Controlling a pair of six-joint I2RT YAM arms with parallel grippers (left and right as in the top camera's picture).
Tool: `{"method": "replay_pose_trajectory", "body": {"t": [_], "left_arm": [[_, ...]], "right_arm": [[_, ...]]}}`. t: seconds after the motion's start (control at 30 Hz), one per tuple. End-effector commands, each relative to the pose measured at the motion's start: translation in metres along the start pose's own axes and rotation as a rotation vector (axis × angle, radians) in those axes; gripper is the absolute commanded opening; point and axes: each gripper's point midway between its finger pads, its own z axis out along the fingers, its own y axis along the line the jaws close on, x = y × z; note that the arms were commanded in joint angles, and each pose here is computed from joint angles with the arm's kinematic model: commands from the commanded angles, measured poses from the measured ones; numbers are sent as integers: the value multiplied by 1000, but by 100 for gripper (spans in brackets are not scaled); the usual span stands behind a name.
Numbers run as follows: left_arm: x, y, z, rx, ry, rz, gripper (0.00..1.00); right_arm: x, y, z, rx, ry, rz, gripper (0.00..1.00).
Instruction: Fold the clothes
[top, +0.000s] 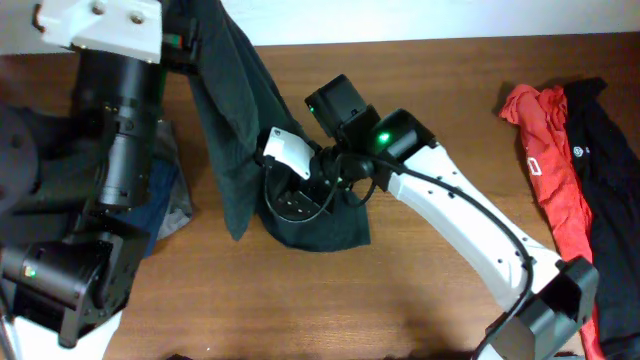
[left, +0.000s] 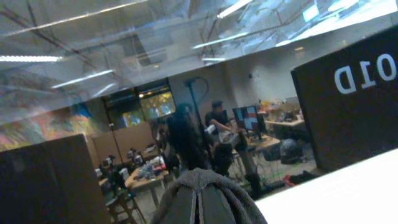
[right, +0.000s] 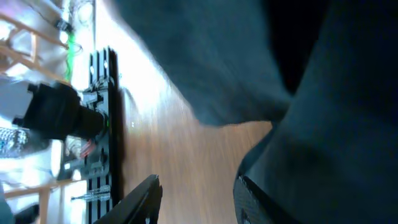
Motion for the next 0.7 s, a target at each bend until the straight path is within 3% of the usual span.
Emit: {"method": "replay_pose_trajectory", "body": {"t": [0.0, 0.37, 0.53, 0.67], "left_arm": [[-19, 12, -7, -35, -40, 20, 0], [-21, 13, -8, -34, -37, 20, 1], [-21, 13, -8, -34, -38, 20, 0], [-23, 14, -9, -37, -43, 27, 0]], "right_arm": [[-6, 9, 10, -101, -70, 50, 45], [-58, 27, 24, -196, -279, -29, 49], [-66, 33, 26, -196, -302, -72, 33], [-63, 20, 30, -127, -287, -57, 40]]}}
